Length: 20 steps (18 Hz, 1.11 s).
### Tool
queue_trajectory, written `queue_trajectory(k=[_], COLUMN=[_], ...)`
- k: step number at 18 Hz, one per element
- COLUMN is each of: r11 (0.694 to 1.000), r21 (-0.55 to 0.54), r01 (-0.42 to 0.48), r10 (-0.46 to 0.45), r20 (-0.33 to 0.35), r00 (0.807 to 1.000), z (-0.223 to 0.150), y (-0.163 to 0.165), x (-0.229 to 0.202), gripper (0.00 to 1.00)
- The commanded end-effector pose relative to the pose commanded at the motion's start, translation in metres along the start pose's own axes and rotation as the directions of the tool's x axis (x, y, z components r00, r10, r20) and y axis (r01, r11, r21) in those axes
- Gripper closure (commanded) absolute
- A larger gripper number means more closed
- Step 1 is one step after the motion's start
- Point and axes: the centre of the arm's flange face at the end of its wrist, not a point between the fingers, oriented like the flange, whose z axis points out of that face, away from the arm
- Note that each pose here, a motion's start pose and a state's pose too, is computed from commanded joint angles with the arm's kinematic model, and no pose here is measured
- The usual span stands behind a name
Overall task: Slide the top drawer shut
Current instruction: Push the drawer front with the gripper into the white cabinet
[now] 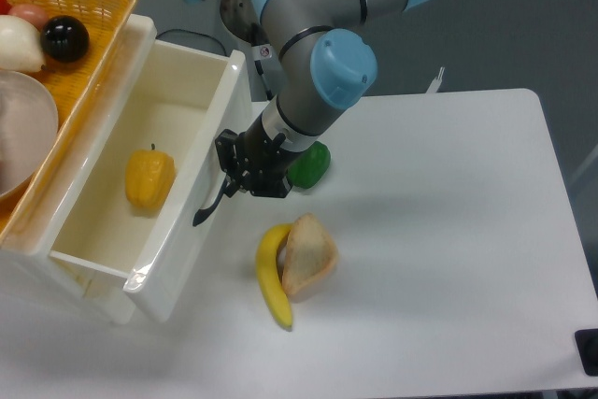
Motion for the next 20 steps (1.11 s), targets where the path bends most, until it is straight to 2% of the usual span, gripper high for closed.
queue_trajectory(k=[10,20], r11=[1.000,0.999], r21=[-0.010,-0.026], r01=[-0.005,-0.020], r10=[0.005,0.020], r20=[-0.012,-0.023], r00=[1.000,1.000], z=[0.008,0.019], y=[-0.002,-0.003], x=[0.011,0.042], gripper=[1.00,1.00])
